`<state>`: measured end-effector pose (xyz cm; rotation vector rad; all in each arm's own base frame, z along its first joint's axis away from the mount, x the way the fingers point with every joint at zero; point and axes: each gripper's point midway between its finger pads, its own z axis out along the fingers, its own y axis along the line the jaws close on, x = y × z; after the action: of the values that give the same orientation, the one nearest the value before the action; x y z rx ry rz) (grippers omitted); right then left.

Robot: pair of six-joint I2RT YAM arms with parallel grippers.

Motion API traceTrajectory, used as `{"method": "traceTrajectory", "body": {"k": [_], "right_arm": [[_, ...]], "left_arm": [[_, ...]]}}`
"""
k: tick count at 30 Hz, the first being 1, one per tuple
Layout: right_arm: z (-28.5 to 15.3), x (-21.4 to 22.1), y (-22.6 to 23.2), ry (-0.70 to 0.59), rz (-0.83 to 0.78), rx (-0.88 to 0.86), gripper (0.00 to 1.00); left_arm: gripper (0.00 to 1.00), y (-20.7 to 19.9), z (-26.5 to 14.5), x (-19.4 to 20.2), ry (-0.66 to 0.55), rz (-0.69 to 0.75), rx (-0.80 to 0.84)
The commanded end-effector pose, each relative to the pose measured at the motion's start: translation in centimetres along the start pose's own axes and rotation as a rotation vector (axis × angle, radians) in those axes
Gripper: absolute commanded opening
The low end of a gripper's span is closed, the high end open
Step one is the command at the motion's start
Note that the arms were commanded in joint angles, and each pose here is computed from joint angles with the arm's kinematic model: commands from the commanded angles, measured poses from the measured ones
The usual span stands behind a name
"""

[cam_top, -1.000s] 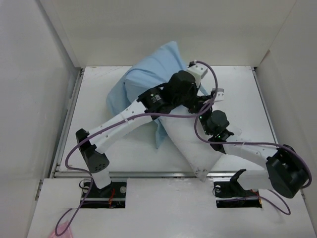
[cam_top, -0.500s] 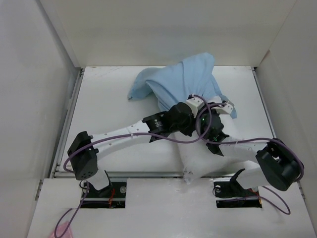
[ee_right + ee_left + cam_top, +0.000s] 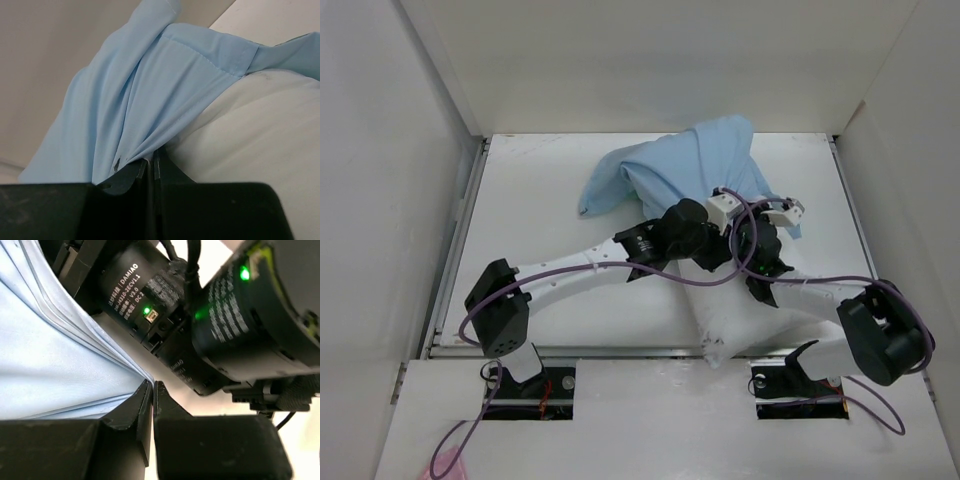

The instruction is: Put the pillow into the pillowcase

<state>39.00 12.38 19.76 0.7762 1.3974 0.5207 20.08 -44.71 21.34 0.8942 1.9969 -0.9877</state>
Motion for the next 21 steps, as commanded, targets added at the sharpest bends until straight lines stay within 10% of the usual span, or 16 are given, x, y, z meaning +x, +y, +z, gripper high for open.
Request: {"method": "traceTrajectory", "body": {"k": [1,4,5,6,7,14,21], "right_arm": [[1.4,-4.5,1.7,-0.123,0.125,-0.042,0.11],[0.5,-5.0,4.1,-0.069,0.067,-0.140,0.54],[-0.1,-4.8,4.1,-0.017,0.017,-0.126,0.68],[-0.3,-4.5,4.3,0.027,-0.010,-0.115,0.77],[-0.3,-5.2,5.8,0.054,-0.020,-0.124,0.88],[-1.8,-3.3,1.5,0.304,-0.309,0.151,1.00],[-4.8,-7.0,-0.7,0.391,-0.576,0.307,1.00]], "left_arm": [[0.00,-11.1,-3.8,5.6,0.282,-0.055,0.452],[0.00,-7.2,-2.9,4.3,0.248,-0.100,0.270],[0.14,-5.6,-2.6,3.4,0.221,-0.116,0.196],[0.38,-4.6,-2.8,2.2,0.188,-0.119,0.157],[0.99,-3.7,-3.6,0.1,0.133,-0.121,0.121],[1.00,1.1,-9.9,-5.5,-0.108,-0.129,-0.157],[1.00,7.0,-16.9,-1.2,-0.209,-0.324,-0.431]]}}
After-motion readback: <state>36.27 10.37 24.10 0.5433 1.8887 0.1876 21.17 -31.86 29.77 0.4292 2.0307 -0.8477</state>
